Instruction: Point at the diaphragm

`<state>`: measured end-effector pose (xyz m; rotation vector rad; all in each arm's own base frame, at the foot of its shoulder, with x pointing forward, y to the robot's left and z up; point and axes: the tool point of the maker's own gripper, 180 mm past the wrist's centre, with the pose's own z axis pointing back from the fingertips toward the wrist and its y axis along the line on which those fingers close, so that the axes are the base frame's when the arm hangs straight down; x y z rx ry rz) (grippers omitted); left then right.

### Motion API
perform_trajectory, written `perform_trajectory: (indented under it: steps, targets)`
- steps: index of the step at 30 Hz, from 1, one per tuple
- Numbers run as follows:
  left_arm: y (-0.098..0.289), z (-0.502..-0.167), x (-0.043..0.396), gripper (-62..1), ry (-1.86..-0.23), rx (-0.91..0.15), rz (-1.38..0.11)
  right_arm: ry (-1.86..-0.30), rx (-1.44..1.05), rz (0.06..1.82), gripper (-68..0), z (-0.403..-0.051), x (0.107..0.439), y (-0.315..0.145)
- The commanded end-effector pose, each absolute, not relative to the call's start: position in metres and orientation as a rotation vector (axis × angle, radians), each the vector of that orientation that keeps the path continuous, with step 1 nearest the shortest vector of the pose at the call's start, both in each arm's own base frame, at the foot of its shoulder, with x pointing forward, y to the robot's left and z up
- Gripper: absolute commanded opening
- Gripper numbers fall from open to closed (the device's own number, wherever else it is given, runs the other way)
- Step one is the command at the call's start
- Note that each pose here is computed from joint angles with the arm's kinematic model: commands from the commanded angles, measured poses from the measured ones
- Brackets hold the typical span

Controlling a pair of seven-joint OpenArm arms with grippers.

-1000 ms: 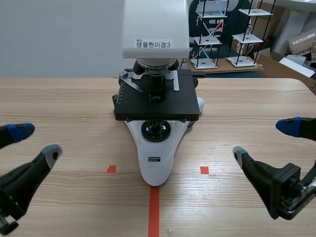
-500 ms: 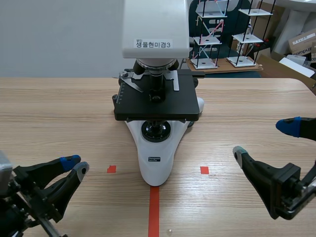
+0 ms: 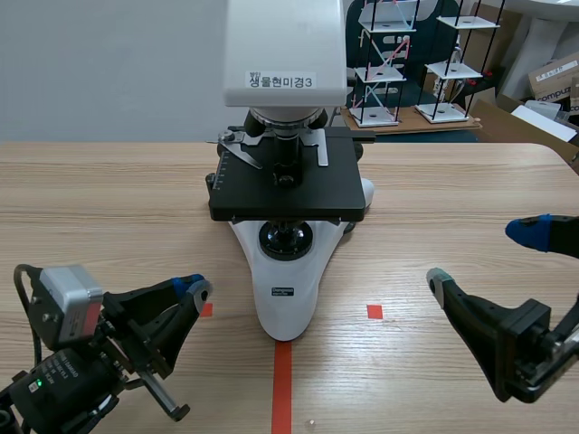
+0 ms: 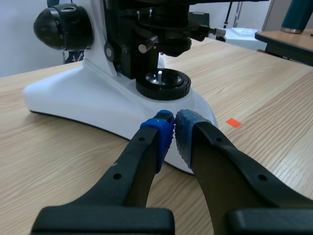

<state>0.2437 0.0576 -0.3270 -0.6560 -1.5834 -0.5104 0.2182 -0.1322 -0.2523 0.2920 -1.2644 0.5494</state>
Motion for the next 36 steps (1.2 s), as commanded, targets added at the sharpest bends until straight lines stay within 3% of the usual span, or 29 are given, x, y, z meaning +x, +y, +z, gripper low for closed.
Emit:
perform_trajectory:
  steps: [1,36]
  targets:
    - [0.053,-0.316,0.245,-55.4,-1.640,-0.684,-0.506,-1.289,0.295,0.556,-9.7,-0.245,0.220,-0.131]
    - [0.024,-0.332,0.262,-56.6,-1.704,-0.712,-0.420,-1.289,0.295,0.556,-9.7,-0.245,0.220,-0.131]
